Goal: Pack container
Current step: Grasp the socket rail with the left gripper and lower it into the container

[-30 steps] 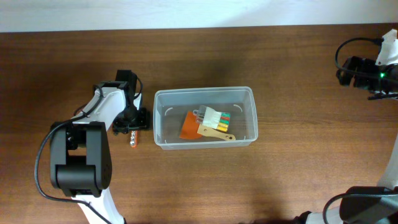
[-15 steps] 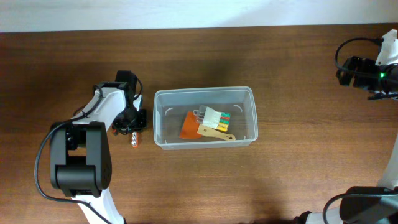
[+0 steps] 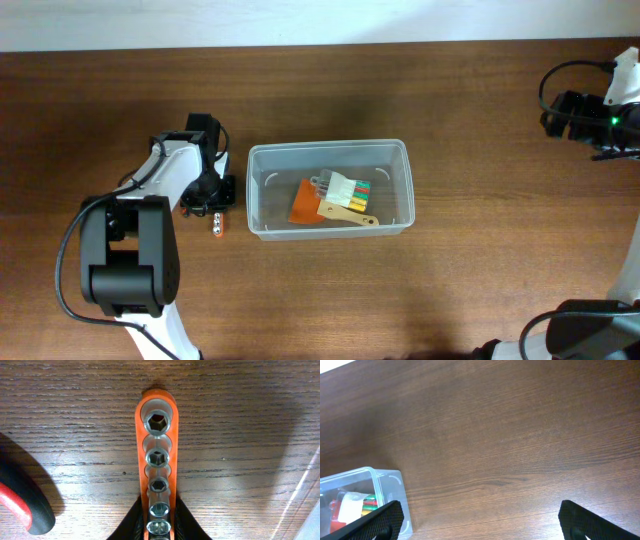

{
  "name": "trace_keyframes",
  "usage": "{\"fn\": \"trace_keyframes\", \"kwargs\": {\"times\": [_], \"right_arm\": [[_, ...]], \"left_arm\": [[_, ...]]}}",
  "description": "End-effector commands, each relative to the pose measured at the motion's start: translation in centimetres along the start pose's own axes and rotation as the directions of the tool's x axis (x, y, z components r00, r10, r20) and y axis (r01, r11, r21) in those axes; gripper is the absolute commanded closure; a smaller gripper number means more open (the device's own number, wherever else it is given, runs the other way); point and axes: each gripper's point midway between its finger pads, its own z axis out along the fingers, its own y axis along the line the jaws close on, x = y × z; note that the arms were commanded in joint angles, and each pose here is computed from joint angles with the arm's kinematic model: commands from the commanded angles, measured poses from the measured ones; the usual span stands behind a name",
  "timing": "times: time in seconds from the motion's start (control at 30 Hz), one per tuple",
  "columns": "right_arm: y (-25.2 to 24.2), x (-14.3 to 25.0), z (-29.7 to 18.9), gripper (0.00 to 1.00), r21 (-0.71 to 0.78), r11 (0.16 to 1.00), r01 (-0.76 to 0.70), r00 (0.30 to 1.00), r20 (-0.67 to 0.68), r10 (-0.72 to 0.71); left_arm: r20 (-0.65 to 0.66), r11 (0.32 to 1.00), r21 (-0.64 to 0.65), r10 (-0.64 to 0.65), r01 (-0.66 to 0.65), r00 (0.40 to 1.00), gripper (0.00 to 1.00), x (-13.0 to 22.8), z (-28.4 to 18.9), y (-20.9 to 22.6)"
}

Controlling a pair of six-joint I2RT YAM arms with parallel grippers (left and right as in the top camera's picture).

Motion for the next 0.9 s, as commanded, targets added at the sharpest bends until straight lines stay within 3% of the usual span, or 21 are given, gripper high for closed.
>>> {"fn": "trace_keyframes", "kwargs": {"times": [0.0, 0.13, 0.33, 0.47, 0.6, 0.63, 0.73, 0.87], "right_arm": [[0.5, 0.2, 0.4, 0.01, -0.02, 1.0, 0.008, 1.0, -0.011, -0.008], [0.5, 0.2, 0.4, 0.01, -0.021, 1.0, 0.007, 1.0, -0.011, -0.007], [0.5, 0.2, 0.4, 0.01, -0.021, 1.0, 0.007, 1.0, -0.012, -0.007], [0.5, 0.2, 0.4, 0.01, -0.021, 1.0, 0.007, 1.0, -0.012, -0.007], [0.5, 0.2, 0.4, 0.01, -0.021, 1.0, 0.007, 1.0, -0.012, -0.007], [0.5, 0.2, 0.4, 0.01, -0.021, 1.0, 0.007, 1.0, -0.012, -0.007], [0.5, 0.2, 0.4, 0.01, -0.021, 1.0, 0.007, 1.0, -0.012, -0.007], [0.5, 0.2, 0.4, 0.01, -0.021, 1.0, 0.007, 1.0, -0.011, -0.008]], "left_arm": [[-0.084, 1.0, 0.011, -0.007, 0.008, 0.996, 0.98, 1.3, 2.1, -0.2], [-0.02, 1.0, 0.009, -0.007, 0.007, 1.0, 0.98, -1.3, -0.9, -0.2], [0.226, 1.0, 0.018, -0.01, 0.006, 0.974, 0.98, -6.4, -11.2, -0.4], [0.467, 0.999, 0.036, 0.007, -0.027, 0.884, 0.98, -8.1, -21.0, -1.3], [0.556, 0.966, -0.007, 0.22, -0.259, 0.802, 0.98, -7.0, -24.9, -5.5], [0.555, 0.941, -0.023, 0.292, -0.337, 0.779, 0.98, -6.4, -25.0, -7.0], [0.503, 0.743, -0.086, 0.607, -0.664, 0.615, 0.98, -3.3, -24.3, -12.5], [0.429, 0.47, -0.162, 0.826, -0.868, 0.367, 0.98, 0.0, -23.3, -17.0]]}}
